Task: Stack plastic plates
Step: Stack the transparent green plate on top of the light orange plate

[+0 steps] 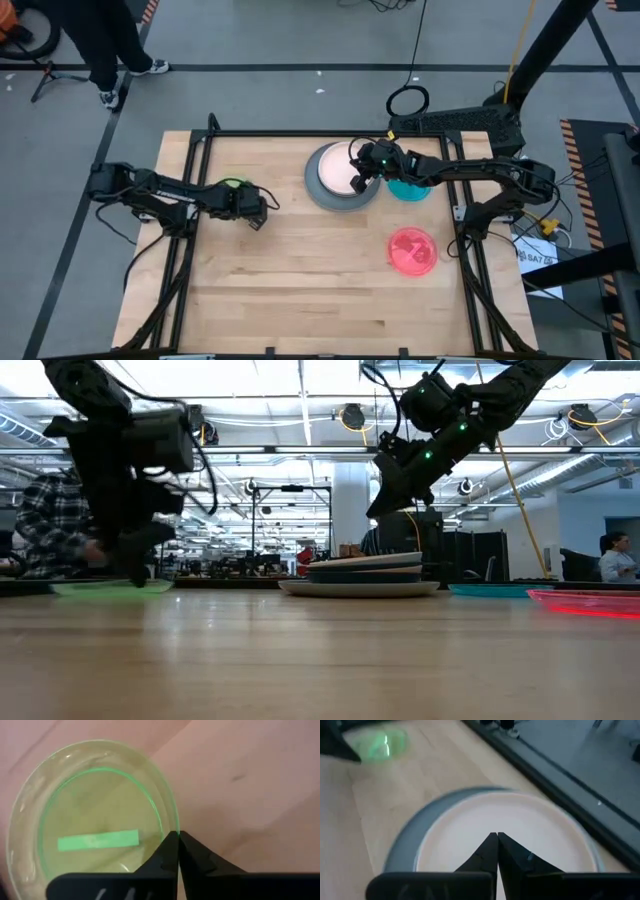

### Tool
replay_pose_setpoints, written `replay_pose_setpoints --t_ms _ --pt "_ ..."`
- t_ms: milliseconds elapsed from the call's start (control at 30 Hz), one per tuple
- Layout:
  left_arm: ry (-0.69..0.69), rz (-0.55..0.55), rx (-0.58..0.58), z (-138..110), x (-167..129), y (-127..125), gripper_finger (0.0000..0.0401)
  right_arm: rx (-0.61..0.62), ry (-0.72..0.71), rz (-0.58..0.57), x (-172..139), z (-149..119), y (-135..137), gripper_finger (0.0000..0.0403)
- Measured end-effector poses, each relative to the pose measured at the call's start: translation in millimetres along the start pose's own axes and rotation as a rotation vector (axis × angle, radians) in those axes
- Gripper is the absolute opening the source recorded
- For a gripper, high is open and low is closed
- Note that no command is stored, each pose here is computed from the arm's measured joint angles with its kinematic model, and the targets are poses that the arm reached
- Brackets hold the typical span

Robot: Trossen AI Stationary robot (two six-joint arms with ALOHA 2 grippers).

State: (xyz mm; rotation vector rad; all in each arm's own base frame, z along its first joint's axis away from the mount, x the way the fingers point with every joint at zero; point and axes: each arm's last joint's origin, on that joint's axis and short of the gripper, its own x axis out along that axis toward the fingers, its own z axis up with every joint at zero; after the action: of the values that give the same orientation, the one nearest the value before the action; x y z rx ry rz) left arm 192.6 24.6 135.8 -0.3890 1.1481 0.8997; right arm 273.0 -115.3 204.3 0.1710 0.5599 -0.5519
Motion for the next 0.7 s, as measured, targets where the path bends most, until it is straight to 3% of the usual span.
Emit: replay_pose_setpoints --t_ms 333,700 --pt "-0.171 -0.076 0.168 32 -35 -25 0.0005 -0.013 -0.005 0.024 -44 11 2 0.0004" --pt "-0.608 -0.241 0.361 88 -80 -53 0.0004 -0.059 -0.012 0.099 -94 12 14 0.0004"
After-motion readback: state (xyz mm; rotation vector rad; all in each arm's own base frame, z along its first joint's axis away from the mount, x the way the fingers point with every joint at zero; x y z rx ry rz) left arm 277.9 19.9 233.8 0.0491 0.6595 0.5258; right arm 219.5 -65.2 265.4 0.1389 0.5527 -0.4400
